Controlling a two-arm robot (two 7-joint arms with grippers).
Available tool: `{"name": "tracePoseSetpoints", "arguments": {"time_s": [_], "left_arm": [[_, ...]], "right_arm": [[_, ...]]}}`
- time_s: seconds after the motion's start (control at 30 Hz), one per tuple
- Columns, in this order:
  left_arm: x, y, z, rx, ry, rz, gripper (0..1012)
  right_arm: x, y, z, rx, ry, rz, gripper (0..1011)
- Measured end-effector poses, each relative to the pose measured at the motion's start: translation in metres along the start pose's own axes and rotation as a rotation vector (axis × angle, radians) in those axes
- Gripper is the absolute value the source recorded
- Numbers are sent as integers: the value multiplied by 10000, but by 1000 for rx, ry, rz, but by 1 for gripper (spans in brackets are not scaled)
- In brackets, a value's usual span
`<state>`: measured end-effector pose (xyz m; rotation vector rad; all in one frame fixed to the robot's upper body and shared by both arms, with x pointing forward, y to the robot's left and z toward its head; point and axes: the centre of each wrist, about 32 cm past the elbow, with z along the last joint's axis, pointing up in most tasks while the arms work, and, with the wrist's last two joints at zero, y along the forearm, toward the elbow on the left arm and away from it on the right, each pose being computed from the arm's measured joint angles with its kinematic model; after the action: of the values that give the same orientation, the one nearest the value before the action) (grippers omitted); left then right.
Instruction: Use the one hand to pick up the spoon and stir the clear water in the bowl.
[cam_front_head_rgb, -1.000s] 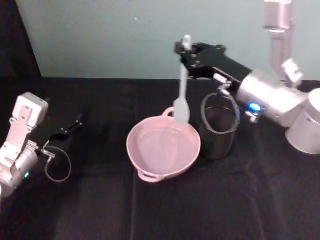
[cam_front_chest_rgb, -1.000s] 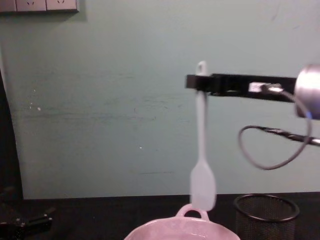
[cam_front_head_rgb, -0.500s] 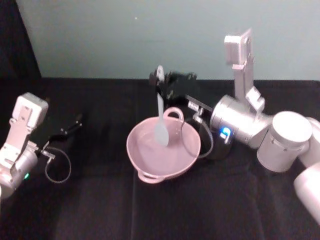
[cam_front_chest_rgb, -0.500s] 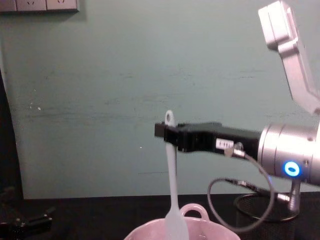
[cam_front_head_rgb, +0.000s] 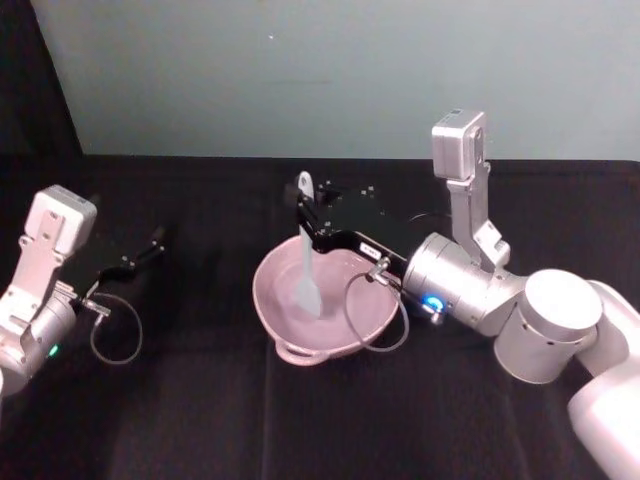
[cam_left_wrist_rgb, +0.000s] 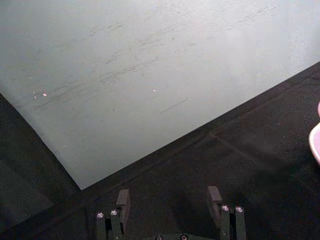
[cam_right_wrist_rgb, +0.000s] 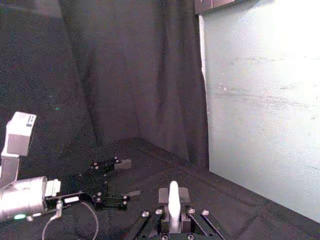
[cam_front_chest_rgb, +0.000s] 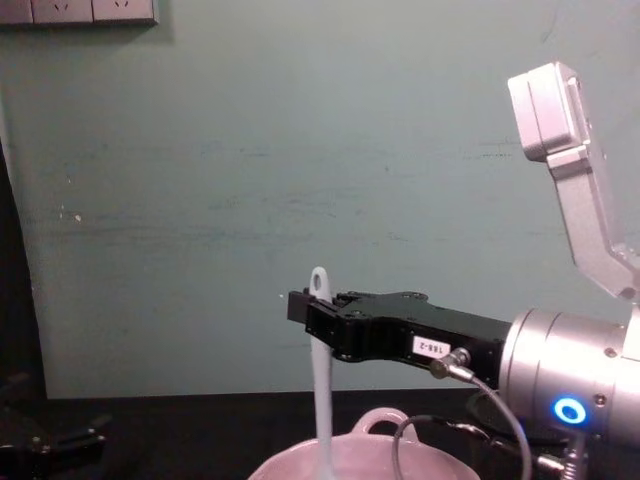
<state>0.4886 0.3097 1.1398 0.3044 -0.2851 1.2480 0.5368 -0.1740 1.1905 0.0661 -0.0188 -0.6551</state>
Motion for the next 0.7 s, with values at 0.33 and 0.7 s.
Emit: {"name": "tracePoseSetpoints", "arguments": {"time_s": [0.33, 0.7], "left_arm": [[0, 0, 0, 0, 0, 0, 1011], [0, 0, 0, 0, 0, 0, 1011]], "right_arm": [[92, 206, -59, 28, 15, 0, 120], [325, 202, -53, 36, 15, -56, 119]]}}
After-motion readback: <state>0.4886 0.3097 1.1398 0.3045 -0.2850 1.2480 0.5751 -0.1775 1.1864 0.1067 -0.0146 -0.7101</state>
